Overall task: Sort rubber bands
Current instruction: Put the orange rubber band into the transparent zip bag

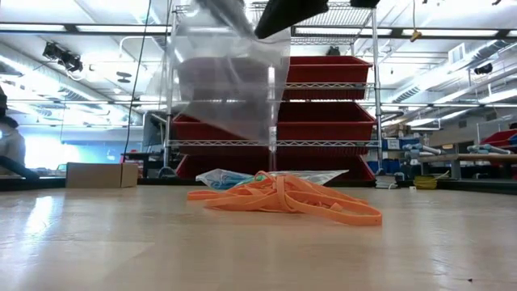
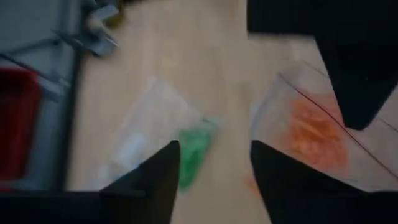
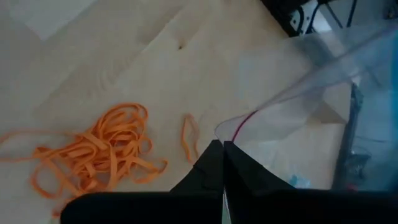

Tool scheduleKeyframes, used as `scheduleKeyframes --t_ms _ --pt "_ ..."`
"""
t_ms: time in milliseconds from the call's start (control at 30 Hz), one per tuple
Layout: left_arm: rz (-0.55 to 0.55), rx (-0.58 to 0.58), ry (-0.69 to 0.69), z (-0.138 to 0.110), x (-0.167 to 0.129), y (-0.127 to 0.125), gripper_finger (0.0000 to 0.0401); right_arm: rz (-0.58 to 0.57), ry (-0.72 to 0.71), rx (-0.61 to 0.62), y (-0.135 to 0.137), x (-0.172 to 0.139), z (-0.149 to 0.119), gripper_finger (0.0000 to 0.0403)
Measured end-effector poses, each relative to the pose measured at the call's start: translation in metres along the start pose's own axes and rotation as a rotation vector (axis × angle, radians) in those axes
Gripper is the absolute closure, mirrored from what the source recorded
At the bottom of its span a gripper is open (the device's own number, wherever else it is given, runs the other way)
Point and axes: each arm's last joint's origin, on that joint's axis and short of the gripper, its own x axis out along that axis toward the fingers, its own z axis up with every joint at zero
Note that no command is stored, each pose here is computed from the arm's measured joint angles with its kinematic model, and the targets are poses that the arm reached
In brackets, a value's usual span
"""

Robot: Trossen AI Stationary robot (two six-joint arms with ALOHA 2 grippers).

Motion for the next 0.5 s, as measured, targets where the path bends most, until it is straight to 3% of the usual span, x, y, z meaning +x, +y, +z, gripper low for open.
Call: scheduleKeyframes --t_ms 133,333,500 --pt "0.01 0.062 -0.067 0.016 -0.019 -0.002 0.0151 0.017 -0.026 0.034 -0.003 -0.012 0.0 0.0403" --pt "0.052 0.151 -0.061 0.023 -0.033 -0.01 0.0149 0.104 -0.049 0.073 0.001 -0.016 0.0 0.0403" --pt "-0.077 0.193 -0.056 0.021 -0.036 -0.027 0.0153 0.11 -0.038 0.072 0.003 -0.016 -0.001 0.0403"
